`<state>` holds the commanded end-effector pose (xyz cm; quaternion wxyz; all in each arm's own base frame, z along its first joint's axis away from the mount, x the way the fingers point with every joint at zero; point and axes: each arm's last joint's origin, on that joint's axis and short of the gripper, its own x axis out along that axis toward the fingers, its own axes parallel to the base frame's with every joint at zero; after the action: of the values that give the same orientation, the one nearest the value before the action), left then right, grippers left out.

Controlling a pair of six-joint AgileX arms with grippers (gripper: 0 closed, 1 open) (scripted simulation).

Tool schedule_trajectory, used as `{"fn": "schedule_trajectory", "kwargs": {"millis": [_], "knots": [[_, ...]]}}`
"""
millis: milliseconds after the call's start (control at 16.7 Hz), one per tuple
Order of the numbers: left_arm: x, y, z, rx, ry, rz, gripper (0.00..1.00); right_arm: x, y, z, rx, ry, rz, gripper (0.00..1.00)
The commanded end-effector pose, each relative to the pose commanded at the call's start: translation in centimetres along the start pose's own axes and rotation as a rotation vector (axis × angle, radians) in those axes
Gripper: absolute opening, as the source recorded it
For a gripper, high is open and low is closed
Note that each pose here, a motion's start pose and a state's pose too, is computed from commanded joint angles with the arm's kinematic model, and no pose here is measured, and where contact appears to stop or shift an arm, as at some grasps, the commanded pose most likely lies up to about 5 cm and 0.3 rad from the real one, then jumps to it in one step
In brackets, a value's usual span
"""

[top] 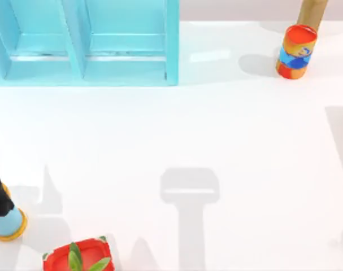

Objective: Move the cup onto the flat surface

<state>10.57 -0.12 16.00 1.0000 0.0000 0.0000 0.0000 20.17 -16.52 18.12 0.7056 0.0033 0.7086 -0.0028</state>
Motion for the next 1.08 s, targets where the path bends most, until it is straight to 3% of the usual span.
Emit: {"fn": "schedule_trajectory", "kwargs": {"millis": [240,480,1080], "knots": [[0.0,0.0,0.0,0.000,0.000,0.000,1.00,3.0,0.0,-0.1,0.000,-0.001,-0.001,1.00],[0.0,0.0,0.0,0.000,0.000,0.000,1.00,3.2,0.0,-0.1,0.000,0.001,0.000,1.00],[0.0,0.0,0.0,0.000,0.000,0.000,1.00,3.2,0.0,-0.1,0.000,0.001,0.000,0.25]]}}
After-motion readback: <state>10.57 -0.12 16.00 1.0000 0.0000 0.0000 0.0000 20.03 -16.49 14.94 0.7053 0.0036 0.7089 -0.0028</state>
